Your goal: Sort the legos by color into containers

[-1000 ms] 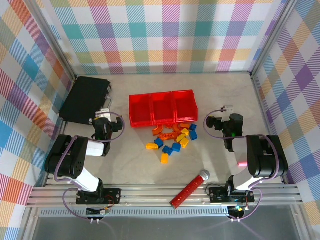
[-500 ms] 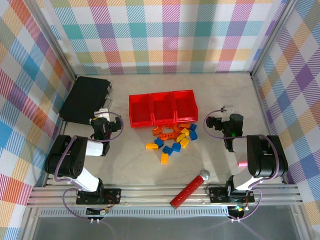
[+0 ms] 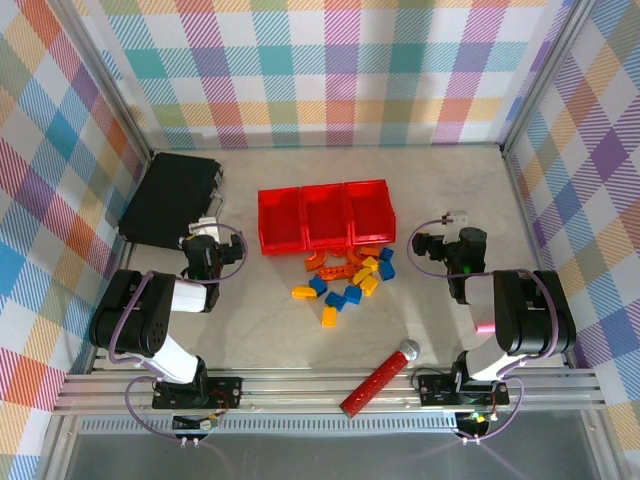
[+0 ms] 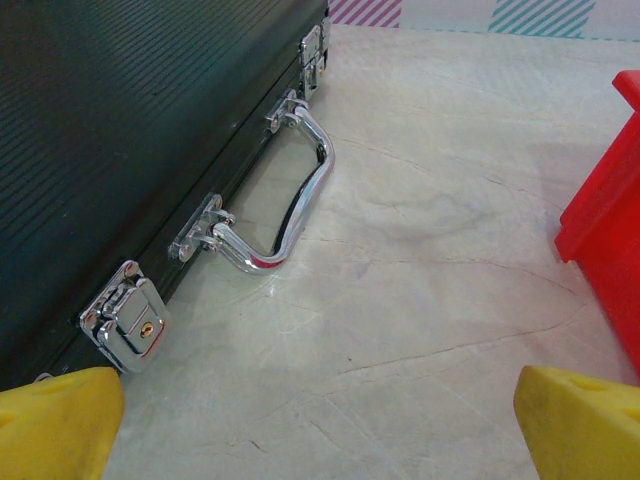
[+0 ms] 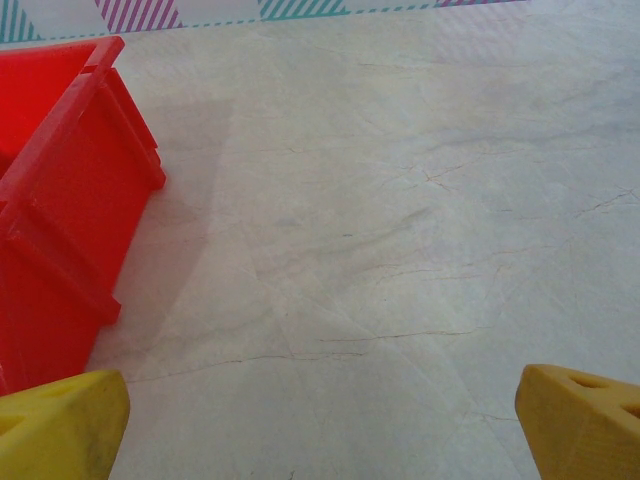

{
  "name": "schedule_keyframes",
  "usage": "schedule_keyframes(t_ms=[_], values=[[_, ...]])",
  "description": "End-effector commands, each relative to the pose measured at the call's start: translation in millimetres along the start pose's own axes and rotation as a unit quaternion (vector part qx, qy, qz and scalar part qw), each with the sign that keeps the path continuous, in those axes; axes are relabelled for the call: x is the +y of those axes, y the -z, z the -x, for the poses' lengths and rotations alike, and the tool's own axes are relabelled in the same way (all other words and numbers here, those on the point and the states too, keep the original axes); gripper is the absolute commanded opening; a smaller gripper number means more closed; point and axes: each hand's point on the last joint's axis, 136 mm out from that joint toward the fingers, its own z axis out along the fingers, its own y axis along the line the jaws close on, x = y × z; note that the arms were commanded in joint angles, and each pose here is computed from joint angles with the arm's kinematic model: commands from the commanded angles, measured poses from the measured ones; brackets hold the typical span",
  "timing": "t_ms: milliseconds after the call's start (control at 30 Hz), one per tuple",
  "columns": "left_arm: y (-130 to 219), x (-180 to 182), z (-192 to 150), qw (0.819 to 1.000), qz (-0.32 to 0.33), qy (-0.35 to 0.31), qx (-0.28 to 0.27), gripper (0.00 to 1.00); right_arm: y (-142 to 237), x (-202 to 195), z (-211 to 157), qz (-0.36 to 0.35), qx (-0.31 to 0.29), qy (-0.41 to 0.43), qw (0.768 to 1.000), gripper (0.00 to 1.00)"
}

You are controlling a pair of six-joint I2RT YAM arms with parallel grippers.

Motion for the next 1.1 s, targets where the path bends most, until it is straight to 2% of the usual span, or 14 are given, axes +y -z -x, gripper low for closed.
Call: schedule_keyframes(t_ms=[0, 100, 200, 300, 500, 633, 767, 967, 1067], values=[[-1, -4, 8, 1.000, 0.002, -0.006, -0.007, 1.00, 3, 0, 18, -0.012, -0.025, 0.006, 1.000, 0.99], [9, 4, 24, 0.998, 0.054, -0.012, -0.014, 1.00, 13, 5, 31, -0.019, -0.001, 0.010, 1.000, 0.99], [16, 7, 39, 0.995, 0.093, -0.014, 0.027, 1.00, 24, 7, 44, -0.024, 0.011, -0.014, 1.000, 0.99], [22, 4, 46, 0.992, 0.112, -0.010, 0.053, 1.00, 32, 8, 53, -0.026, 0.022, -0.063, 0.997, 0.99], [45, 9, 56, 0.986, 0.140, 0.037, 0.077, 1.00, 37, 21, 56, -0.013, 0.099, -0.161, 0.982, 0.99], [72, 13, 63, 0.987, 0.127, 0.079, 0.066, 1.00, 36, 43, 55, 0.022, 0.128, -0.182, 0.975, 0.99], [101, 13, 70, 0.986, 0.105, 0.102, 0.080, 1.00, 35, 81, 50, 0.062, 0.175, -0.176, 0.967, 0.99], [138, 9, 67, 0.979, 0.080, 0.105, 0.158, 1.00, 48, 146, 39, 0.098, 0.264, -0.140, 0.949, 0.99], [153, 2, 65, 0.974, 0.057, 0.105, 0.194, 1.00, 62, 160, 28, 0.101, 0.307, -0.122, 0.938, 0.99]])
